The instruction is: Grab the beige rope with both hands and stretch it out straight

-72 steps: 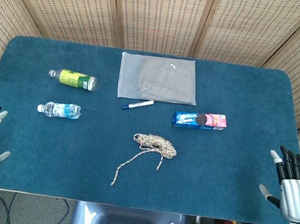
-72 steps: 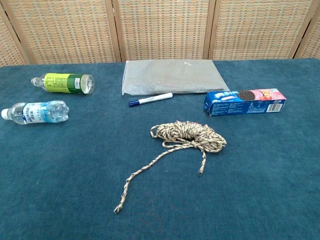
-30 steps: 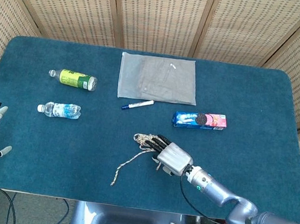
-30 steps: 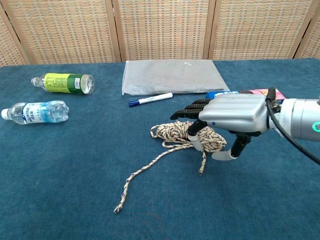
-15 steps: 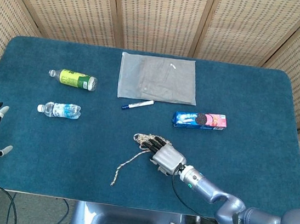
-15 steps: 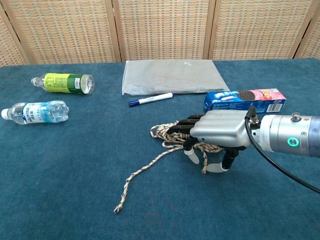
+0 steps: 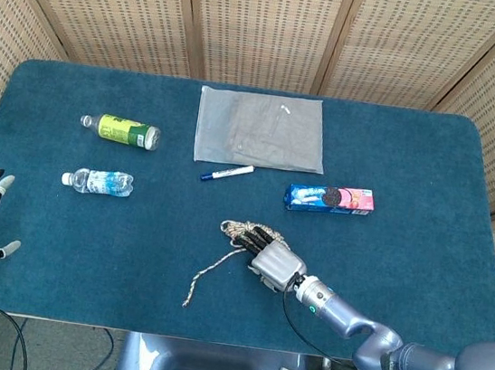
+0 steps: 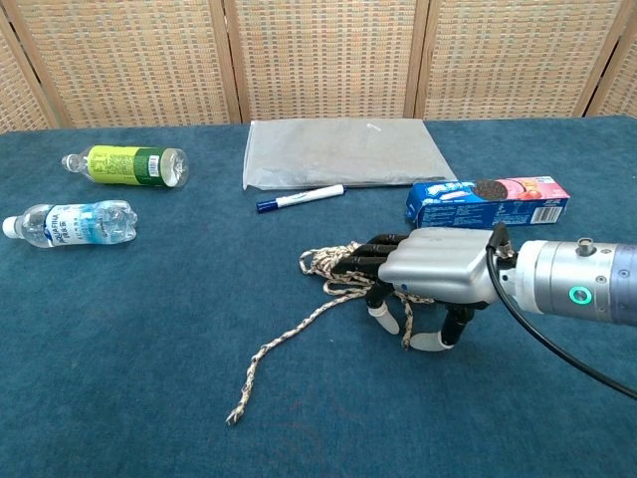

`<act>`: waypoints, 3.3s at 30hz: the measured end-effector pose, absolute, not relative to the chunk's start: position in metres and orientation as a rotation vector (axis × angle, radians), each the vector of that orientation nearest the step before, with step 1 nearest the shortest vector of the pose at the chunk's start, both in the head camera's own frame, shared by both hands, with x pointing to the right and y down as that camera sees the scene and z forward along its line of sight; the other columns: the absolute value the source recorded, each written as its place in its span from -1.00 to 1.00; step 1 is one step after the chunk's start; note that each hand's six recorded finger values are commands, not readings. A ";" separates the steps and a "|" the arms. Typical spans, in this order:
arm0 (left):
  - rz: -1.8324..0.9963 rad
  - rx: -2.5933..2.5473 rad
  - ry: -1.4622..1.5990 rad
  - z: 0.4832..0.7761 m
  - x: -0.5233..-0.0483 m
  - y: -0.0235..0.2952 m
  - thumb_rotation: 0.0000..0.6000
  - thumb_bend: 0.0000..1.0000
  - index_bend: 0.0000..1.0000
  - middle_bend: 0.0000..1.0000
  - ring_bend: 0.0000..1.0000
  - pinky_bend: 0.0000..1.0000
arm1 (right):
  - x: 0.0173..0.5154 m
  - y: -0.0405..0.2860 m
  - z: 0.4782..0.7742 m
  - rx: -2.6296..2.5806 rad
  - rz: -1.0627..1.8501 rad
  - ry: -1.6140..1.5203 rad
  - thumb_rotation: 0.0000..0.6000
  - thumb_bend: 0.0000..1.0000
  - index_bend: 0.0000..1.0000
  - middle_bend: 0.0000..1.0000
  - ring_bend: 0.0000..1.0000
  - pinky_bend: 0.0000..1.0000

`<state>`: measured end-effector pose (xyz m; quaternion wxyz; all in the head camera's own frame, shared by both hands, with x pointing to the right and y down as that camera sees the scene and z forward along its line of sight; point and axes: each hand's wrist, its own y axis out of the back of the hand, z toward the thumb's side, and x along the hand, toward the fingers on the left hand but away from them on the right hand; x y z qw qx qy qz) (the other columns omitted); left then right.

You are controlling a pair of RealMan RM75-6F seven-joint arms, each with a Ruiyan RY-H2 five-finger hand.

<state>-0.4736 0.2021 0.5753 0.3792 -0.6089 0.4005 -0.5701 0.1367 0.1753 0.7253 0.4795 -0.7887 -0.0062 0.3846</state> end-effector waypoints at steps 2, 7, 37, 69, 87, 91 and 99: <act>-1.456 -1.556 1.024 0.575 -0.474 0.202 1.00 -1.00 -1.00 -1.00 -1.00 -1.00 | 0.137 0.176 0.727 -1.926 0.940 -0.013 1.00 -0.32 0.03 -1.00 -1.00 -1.00; -1.454 -1.557 1.025 0.575 -0.473 0.202 1.00 -1.00 -1.00 -1.00 -1.00 -1.00 | 0.137 0.179 0.730 -1.930 0.937 -0.011 1.00 -0.31 0.06 -1.00 -1.00 -1.00; -1.113 -1.629 0.657 0.590 -0.402 0.166 1.00 -0.73 -0.63 -1.00 -1.00 -1.00 | 0.155 0.164 0.712 -1.859 0.760 -0.112 1.00 -0.13 0.33 -1.00 -1.00 -1.00; -0.535 -1.891 0.137 0.668 -0.238 0.159 1.00 -0.41 -0.05 -1.00 -1.00 -1.00 | 0.184 0.142 0.724 -1.916 0.902 -0.167 1.00 -0.13 0.33 -1.00 -1.00 -1.00; -0.350 -1.974 -0.007 0.702 -0.183 0.194 1.00 -0.36 0.00 -1.00 -1.00 -1.00 | 0.192 0.134 0.734 -1.939 0.924 -0.196 1.00 -0.13 0.33 -1.00 -1.00 -1.00; -0.345 -1.972 -0.037 0.706 -0.180 0.198 1.00 -0.35 0.00 -1.00 -1.00 -1.00 | 0.192 0.133 0.736 -1.932 0.925 -0.186 1.00 -0.13 0.33 -1.00 -1.00 -1.00; -0.386 -1.959 -0.050 0.713 -0.189 0.192 1.00 -0.31 0.00 -1.00 -1.00 -1.00 | 0.195 0.137 0.739 -1.935 0.926 -0.168 1.00 -0.13 0.33 -1.00 -1.00 -1.00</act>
